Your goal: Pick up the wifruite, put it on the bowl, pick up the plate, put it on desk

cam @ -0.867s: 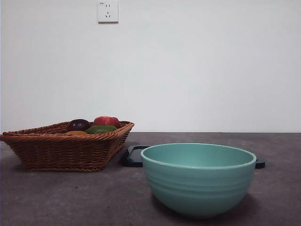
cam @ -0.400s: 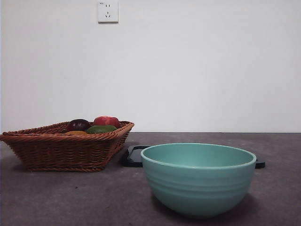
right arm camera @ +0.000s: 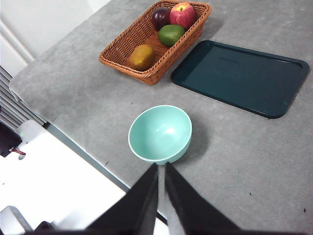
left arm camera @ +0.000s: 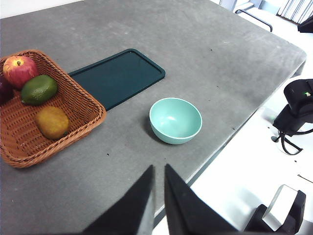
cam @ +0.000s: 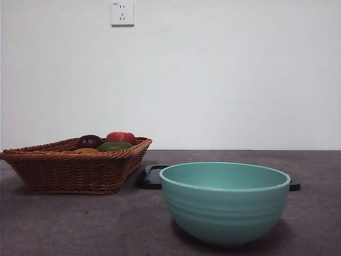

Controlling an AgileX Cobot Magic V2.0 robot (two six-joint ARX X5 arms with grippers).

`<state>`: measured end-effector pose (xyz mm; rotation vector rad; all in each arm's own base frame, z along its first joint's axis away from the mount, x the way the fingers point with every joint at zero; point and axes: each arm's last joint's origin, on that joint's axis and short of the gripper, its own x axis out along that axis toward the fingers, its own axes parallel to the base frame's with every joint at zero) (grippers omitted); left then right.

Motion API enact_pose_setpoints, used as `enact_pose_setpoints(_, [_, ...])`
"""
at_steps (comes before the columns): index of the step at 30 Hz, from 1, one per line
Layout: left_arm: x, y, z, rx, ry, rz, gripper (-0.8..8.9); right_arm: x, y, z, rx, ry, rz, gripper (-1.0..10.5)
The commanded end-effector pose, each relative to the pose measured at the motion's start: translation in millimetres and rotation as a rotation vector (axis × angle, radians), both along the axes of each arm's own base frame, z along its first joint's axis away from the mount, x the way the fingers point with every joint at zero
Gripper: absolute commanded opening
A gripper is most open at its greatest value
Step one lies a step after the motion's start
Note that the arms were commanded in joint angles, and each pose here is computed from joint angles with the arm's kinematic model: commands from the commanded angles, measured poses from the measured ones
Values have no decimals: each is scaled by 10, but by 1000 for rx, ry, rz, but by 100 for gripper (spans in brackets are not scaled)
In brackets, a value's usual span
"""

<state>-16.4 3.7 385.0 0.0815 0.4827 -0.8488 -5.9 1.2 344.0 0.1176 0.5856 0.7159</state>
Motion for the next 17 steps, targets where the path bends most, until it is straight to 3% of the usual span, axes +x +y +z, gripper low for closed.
enact_pose_setpoints(1, [-16,13,39,-13,-24,-9,24,-24,-19,50,13,-34,12,16])
enact_pose_setpoints(13, [-17,12,38,-13,-24,-1,24,-24,-19,50,13,-34,12,16])
enact_pose_setpoints(17, [-23,-1,33,-11,-23,80,24,-24,-19,50,13,-34,12,16])
